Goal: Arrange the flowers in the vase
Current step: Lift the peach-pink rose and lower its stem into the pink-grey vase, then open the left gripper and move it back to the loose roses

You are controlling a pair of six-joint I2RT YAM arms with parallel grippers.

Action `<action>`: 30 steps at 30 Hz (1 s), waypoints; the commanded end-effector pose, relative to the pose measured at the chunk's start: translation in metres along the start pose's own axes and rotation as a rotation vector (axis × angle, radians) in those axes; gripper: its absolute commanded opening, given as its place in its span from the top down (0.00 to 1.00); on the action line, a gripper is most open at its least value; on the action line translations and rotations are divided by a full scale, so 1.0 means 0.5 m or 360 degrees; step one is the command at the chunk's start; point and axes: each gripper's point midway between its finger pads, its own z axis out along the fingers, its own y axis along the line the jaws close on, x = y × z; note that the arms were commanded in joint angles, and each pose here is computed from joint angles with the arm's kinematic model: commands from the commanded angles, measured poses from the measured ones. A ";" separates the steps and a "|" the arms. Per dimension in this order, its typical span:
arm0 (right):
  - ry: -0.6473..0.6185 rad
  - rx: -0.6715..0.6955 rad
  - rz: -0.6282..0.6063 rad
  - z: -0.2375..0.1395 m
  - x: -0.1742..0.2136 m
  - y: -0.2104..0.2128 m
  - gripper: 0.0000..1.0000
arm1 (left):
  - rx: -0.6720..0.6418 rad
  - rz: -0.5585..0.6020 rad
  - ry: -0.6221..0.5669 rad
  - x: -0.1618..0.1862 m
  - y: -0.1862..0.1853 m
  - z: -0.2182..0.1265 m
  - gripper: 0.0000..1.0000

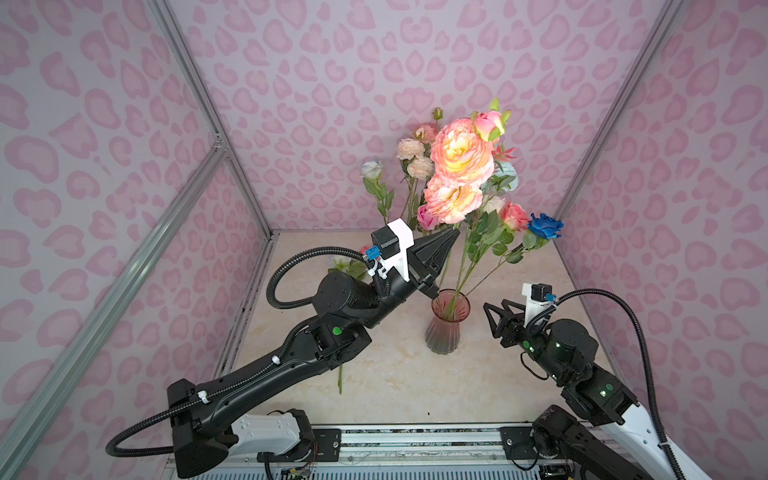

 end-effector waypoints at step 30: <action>0.0031 -0.0062 0.0182 0.013 0.021 0.004 0.39 | -0.0595 -0.0335 0.0426 0.386 0.074 -0.067 0.87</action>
